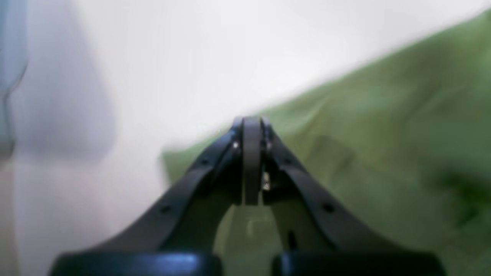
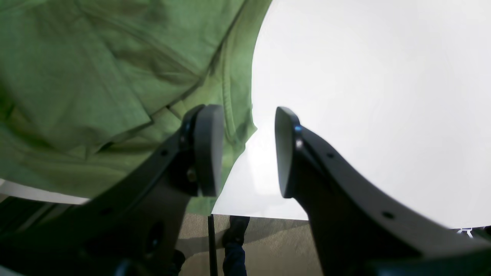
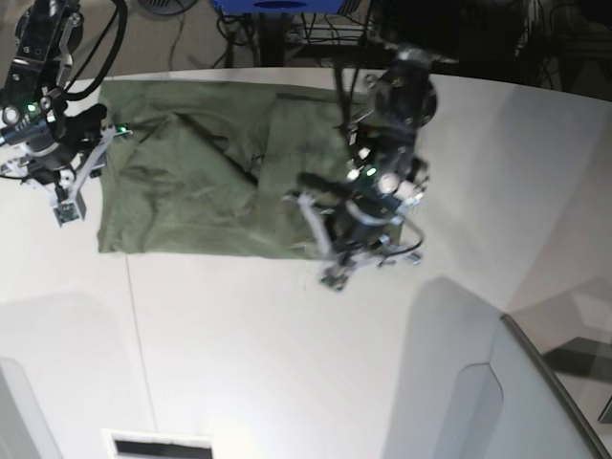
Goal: Layout the t-shirt on the table in an organized manner, then fold the t-shirt properly
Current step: 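Lay the end down, open the left gripper and lift away, then lower both grippers to grasp opposite ends of the folded shirt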
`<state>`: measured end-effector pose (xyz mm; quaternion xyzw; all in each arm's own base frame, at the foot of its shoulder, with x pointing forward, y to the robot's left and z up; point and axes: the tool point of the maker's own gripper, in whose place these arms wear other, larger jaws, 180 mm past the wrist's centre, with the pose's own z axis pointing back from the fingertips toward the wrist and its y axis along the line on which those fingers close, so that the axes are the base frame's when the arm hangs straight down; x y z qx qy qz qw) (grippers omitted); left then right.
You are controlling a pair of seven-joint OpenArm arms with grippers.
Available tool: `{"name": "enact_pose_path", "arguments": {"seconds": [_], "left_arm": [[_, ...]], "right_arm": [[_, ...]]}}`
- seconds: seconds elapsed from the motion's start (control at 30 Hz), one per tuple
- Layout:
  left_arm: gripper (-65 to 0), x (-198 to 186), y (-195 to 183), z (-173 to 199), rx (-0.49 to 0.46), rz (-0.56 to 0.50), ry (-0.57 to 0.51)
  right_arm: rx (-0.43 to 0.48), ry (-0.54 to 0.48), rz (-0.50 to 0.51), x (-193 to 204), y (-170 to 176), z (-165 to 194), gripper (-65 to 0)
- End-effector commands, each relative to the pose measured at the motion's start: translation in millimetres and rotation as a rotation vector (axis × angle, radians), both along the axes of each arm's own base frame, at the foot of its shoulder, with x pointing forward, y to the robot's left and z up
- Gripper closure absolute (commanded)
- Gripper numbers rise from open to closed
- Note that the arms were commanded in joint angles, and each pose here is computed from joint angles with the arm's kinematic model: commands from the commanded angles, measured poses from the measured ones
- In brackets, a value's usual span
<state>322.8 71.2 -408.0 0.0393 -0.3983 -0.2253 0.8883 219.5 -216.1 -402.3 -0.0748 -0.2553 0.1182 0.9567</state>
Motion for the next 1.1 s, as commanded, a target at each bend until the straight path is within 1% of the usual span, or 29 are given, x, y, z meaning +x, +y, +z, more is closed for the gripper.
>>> {"name": "enact_pose_path", "arguments": {"seconds": [0.0,0.17,0.37,0.43,0.5,0.53,0.57,0.67,0.7,0.77,0.83,0.9,0.97,1.07], "left_arm": [[0.0,9.2,1.8,12.1,-0.026,0.008,-0.060],[0.0,9.8,34.1,-18.3,-0.038,0.086,-0.037],[0.0,17.1,33.6,-47.2,-0.060,0.090,0.006],[0.0,19.3,33.4,-41.4,-0.062,0.091,-0.011],[0.0,22.5,34.7,-21.4,-0.065,0.092,-0.068],[0.0,24.0,37.2,-8.3,-0.062,0.092,-0.105],[0.0,25.6,41.8,4.2,-0.057,0.098,-0.140],[0.0,21.1,88.2,38.6,-0.009,0.199,-0.195],[0.0,19.0,99.3,48.6,-0.008,0.221,-0.210],[0.0,3.4,129.7,63.0,-0.027,0.254,-0.224],[0.0,-16.9,159.2,69.3,-0.075,0.283,-0.224],[0.0,-40.0,186.4,66.3,-0.110,0.319,-0.203],[0.0,-64.0,211.5,61.5,-0.134,0.367,-0.178],[0.0,-91.1,237.8,56.7,-0.158,0.414,-0.143]], "right_arm": [[0.002,-0.045,0.005,9.2,0.5,9.9,-21.6],[0.003,-0.059,0.004,14.5,1.0,12.9,-21.5],[0.005,-0.059,0.006,14.6,1.4,12.9,-21.5],[0.005,-0.059,0.003,14.3,0.9,12.9,-21.6],[0.015,-0.057,-0.008,13.5,1.5,12.3,-22.2],[0.042,-0.058,-0.012,15.5,6.0,12.9,-22.8],[0.073,-0.056,-0.012,16.6,9.7,13.6,-24.8],[0.200,-0.054,-0.010,19.7,8.9,23.0,-36.8],[0.230,-0.059,-0.008,20.0,6.1,26.4,-40.5],[0.278,-0.086,-0.062,25.9,-10.8,36.5,-48.5],[0.344,-0.079,-0.108,31.2,-20.6,34.1,-53.6],[0.401,-0.051,-0.144,34.7,-30.4,24.8,-56.0],[0.477,-0.019,-0.166,37.9,-33.3,8.6,-56.4],[0.584,-0.014,-0.193,47.2,-41.2,-7.9,-56.4]]}}
